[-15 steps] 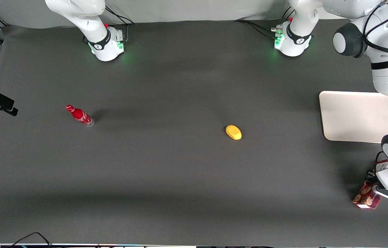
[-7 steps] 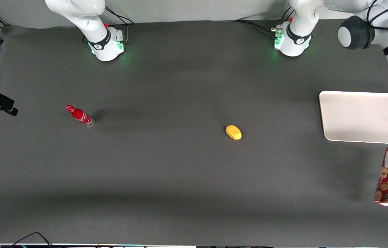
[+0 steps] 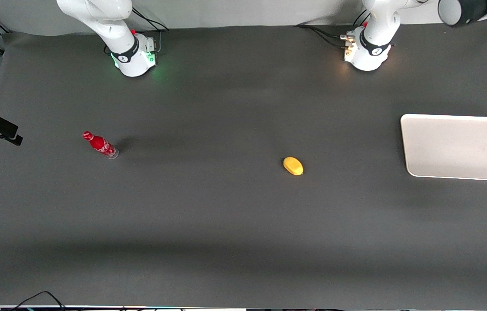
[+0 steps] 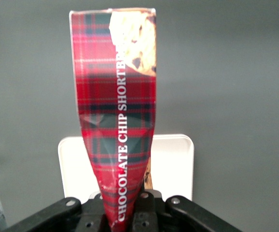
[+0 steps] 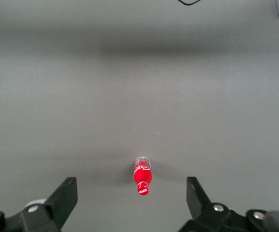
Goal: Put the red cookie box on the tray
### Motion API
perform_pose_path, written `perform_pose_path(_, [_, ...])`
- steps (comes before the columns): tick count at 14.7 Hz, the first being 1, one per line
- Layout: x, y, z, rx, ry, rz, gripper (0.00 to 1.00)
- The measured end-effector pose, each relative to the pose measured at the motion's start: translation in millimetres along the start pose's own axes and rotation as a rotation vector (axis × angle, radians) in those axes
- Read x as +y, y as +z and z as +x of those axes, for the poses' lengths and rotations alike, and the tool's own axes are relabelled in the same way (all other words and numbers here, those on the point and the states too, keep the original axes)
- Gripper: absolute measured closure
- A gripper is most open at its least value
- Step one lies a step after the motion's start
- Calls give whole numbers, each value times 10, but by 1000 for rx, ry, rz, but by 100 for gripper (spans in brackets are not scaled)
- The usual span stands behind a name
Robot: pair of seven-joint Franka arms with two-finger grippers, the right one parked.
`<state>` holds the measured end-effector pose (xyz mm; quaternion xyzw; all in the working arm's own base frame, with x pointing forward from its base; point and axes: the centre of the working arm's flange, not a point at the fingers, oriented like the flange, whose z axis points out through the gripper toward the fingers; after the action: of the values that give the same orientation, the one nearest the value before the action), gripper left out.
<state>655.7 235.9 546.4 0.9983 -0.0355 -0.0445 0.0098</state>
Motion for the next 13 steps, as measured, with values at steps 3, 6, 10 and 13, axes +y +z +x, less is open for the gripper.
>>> perform_pose_path(3, [-219,-561,-613,-39,-89,20,86])
perform_pose_path(6, [-638,-799,-1203,-112,-61,107,86])
perform_pose_path(10, [-1264,-159,-1670,-114,-44,84,86])
perform_pose_path(13, [-1466,874,-1808,-94,-43,70,86])
